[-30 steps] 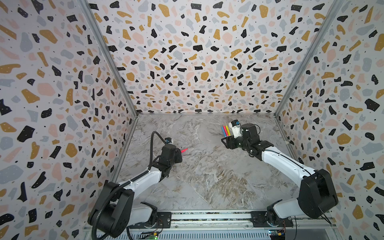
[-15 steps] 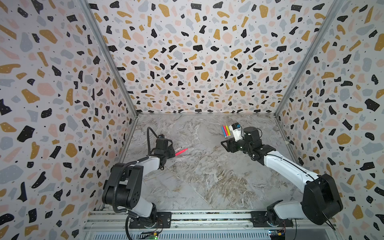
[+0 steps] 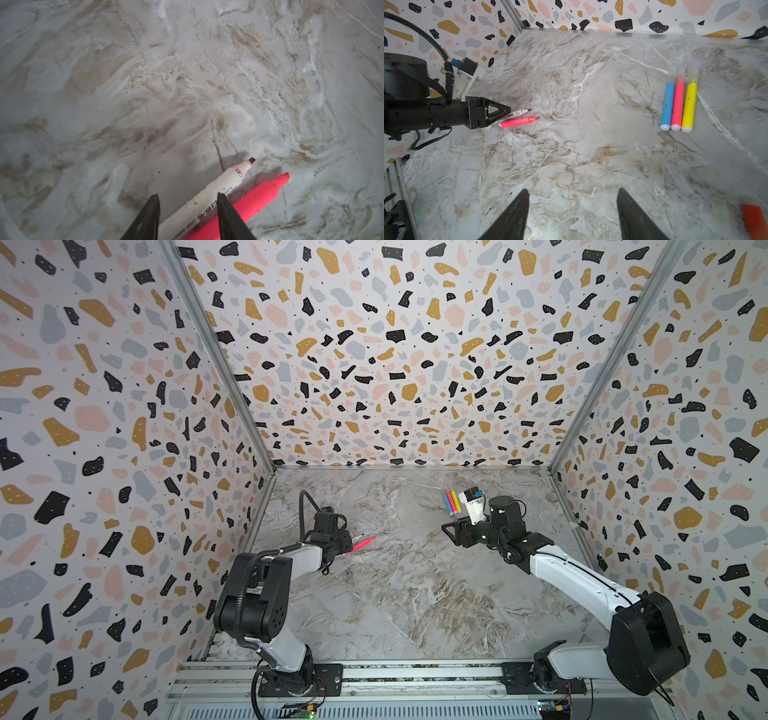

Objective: Insert the pens into the pen caps
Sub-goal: 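Lower the left gripper onto the white whiteboard marker and grasp it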

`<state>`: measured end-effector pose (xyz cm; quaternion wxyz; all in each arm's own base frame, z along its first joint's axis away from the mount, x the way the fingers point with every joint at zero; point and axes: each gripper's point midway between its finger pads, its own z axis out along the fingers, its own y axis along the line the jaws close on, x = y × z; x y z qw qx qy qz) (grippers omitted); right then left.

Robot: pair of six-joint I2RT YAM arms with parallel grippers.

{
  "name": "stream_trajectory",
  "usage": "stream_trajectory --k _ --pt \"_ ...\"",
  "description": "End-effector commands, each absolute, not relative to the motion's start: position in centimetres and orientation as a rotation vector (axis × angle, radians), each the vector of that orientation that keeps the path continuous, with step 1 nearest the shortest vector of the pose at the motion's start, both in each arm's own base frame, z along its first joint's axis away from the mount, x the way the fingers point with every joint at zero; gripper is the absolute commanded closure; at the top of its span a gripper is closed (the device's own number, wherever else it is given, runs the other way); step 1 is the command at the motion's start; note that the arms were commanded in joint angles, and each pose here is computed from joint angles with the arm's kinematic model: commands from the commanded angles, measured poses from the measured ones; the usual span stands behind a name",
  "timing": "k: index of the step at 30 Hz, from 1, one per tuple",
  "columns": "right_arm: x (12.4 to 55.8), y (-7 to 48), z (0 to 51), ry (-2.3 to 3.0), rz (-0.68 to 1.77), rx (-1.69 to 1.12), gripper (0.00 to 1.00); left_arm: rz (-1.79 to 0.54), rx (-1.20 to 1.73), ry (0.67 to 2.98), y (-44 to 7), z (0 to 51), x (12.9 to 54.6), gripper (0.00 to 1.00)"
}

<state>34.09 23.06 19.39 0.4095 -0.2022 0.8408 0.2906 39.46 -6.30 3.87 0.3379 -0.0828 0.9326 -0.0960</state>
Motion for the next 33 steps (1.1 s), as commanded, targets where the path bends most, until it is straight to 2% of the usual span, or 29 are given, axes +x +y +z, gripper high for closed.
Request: stream_trajectory --k 1,15,23,33 --pt "33.7 23.4 21.0 2.065 0.772 -0.511 0.33 -0.263 -0.189 2.447 -6.5 3.5 38.8 0.55" --pt "33.2 23.1 20.7 2.067 0.778 -0.496 0.33 -0.279 -0.163 2.468 -7.9 3.3 37.8 0.57" --pt "33.0 23.0 20.7 2.07 0.776 -0.493 0.33 -0.207 -0.138 2.505 -7.7 2.6 37.7 0.57" --pt "33.2 22.6 20.6 2.077 0.771 -0.474 0.33 -0.162 -0.127 2.545 -7.3 1.4 37.7 0.73"
